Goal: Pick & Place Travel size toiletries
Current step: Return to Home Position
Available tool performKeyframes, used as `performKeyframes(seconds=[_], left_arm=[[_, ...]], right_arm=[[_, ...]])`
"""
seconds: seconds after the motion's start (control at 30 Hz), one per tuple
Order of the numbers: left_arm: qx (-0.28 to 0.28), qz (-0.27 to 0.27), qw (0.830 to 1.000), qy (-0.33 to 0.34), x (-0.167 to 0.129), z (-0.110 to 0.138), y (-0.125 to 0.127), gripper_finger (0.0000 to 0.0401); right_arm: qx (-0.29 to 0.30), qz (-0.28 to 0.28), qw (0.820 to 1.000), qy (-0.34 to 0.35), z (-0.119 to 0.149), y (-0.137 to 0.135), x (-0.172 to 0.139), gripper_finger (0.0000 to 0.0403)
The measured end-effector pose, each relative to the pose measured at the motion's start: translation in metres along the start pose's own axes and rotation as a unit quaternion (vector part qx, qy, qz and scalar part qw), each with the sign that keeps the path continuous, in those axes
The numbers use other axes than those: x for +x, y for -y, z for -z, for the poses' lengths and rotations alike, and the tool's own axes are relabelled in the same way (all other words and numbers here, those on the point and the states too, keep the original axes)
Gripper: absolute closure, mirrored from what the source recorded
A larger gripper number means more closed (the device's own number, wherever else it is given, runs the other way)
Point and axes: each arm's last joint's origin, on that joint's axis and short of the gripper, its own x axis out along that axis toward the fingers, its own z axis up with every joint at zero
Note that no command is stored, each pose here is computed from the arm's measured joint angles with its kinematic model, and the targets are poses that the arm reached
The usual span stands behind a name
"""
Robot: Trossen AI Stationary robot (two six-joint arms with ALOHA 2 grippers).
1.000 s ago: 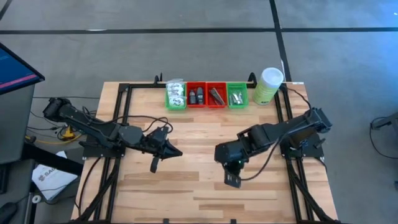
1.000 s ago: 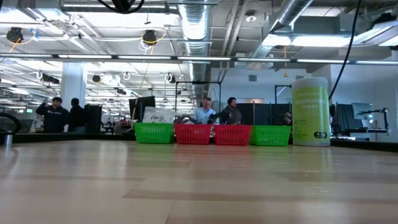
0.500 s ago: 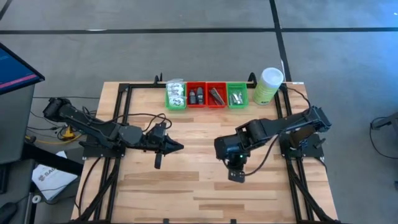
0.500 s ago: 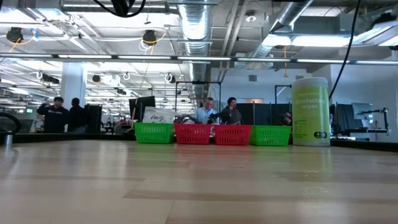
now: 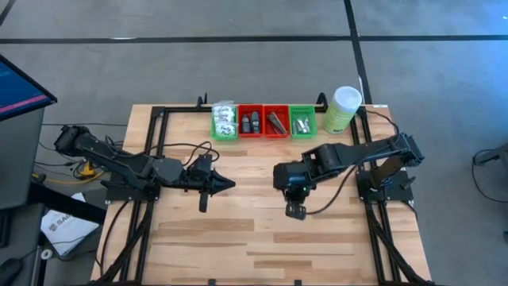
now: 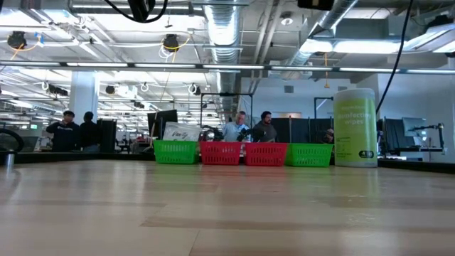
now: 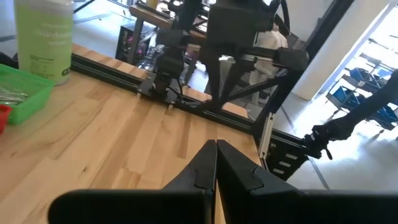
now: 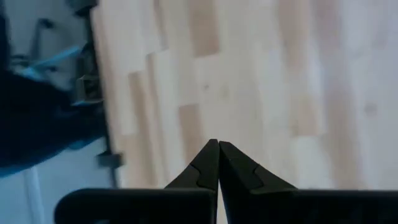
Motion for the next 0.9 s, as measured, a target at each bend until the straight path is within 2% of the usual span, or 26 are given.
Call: performKeyframes(seconds=[0.17,0.37,0.7,0.9], left_arm=[[-0.003,-0.012,1.000,0.005,0.002,-0.003,-0.006,0.0400],[-0.006,-0.028,1.000,0.013,0.004,-0.006,-0.013,0.0400],[-0.021,-0.051,0.998,0.025,0.006,-0.011,-0.024,0.0400],[-0.023,-0.065,0.997,0.030,0.007,-0.014,-0.031,0.0400]], right_arm=[[-0.055,0.039,0.997,0.045,0.007,-0.001,-0.019,0.0403],[-0.092,0.049,0.990,0.094,0.022,0.005,-0.047,0.0403],[-0.045,0.011,0.982,0.185,0.096,0.048,-0.041,0.0403],[-0.024,0.013,0.974,0.224,0.140,0.080,-0.029,0.0403]])
